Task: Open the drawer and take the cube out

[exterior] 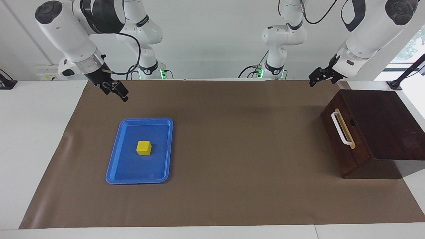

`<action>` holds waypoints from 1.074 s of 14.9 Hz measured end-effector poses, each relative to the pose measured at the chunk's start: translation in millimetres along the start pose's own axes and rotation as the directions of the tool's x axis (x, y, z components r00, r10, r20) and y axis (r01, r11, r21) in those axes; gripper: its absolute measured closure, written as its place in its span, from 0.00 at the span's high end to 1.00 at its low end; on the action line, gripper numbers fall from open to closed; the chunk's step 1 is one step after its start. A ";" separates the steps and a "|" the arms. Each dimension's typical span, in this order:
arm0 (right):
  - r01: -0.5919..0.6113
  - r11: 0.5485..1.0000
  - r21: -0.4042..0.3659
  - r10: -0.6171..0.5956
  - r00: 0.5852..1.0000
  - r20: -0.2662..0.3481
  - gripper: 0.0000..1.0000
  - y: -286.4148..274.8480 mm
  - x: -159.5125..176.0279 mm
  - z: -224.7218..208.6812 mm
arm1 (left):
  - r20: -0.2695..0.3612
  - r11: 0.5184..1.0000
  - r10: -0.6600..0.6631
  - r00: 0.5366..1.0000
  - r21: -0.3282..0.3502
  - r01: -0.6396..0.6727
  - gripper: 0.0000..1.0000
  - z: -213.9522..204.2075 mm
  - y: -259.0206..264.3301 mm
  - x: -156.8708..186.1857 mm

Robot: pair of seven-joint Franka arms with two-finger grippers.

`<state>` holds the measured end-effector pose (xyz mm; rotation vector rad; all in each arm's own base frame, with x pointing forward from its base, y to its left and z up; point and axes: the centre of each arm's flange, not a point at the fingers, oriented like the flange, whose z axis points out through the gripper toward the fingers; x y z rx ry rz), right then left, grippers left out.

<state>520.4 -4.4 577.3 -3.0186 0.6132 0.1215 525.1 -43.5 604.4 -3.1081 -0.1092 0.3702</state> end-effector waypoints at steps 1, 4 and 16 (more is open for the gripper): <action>0.085 0.996 -0.030 -0.085 0.996 -0.012 1.00 4.7 -3.6 -5.9 | -0.005 1.000 0.001 1.000 -0.001 -0.001 1.00 -2.2 -1.3 -0.5; 0.285 0.957 -0.058 -0.287 0.958 -0.028 1.00 11.2 -0.8 -10.0 | -0.011 1.000 0.031 0.999 -0.004 -0.031 1.00 -4.1 -6.1 -0.2; 0.388 0.917 -0.096 -0.391 0.920 -0.015 1.00 10.2 -0.9 -7.3 | -0.040 0.998 0.066 0.997 -0.011 -0.066 1.00 -2.7 -20.0 8.3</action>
